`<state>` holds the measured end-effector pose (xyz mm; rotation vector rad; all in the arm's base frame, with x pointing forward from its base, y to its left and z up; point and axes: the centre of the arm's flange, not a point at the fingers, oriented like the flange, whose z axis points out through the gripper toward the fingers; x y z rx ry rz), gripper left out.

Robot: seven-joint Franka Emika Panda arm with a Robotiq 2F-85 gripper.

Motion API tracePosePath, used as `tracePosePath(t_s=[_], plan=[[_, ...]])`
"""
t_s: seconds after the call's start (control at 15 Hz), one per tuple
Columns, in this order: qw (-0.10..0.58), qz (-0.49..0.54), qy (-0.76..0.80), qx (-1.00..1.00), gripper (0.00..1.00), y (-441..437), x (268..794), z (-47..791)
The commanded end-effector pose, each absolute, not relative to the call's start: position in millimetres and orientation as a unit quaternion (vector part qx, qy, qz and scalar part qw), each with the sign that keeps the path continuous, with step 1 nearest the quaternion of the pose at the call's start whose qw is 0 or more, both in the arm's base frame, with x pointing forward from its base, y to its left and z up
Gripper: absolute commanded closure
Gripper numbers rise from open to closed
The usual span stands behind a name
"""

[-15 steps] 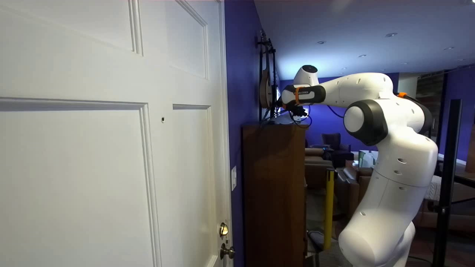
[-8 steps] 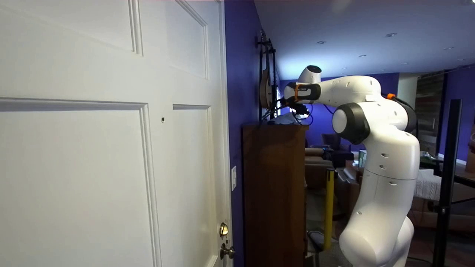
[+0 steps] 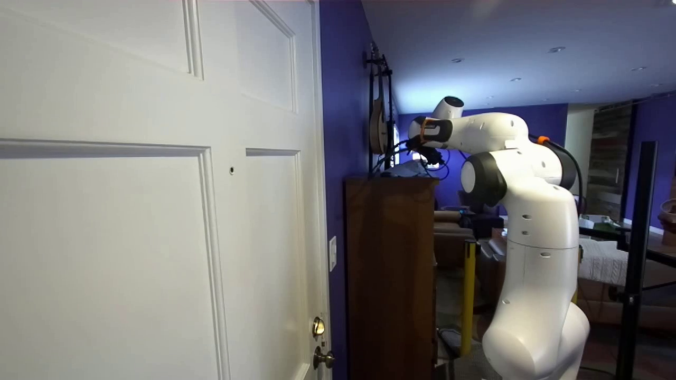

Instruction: Hang the snapback on the door

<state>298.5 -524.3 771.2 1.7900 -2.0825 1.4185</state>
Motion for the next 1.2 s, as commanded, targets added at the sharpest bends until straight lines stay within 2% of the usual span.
tracePosePath(t_s=[0.0, 0.33, 0.4, 0.47, 0.53, 0.73, 1.13], plan=[[-0.002, 0.458, -0.679, 0.574, 0.00, -557.4, 303.2, 774.4], [-0.049, 0.472, -0.673, 0.567, 0.00, -573.4, 302.8, 768.4], [-0.047, 0.469, -0.676, 0.566, 0.25, -575.8, 302.2, 767.5], [-0.043, 0.465, -0.681, 0.564, 0.26, -578.6, 301.2, 766.6], [-0.038, 0.458, -0.686, 0.564, 0.32, -580.8, 299.7, 766.5], [-0.033, 0.446, -0.696, 0.562, 0.56, -587.3, 295.4, 765.7], [-0.044, 0.427, -0.692, 0.581, 0.96, -579.2, 296.7, 769.9]])
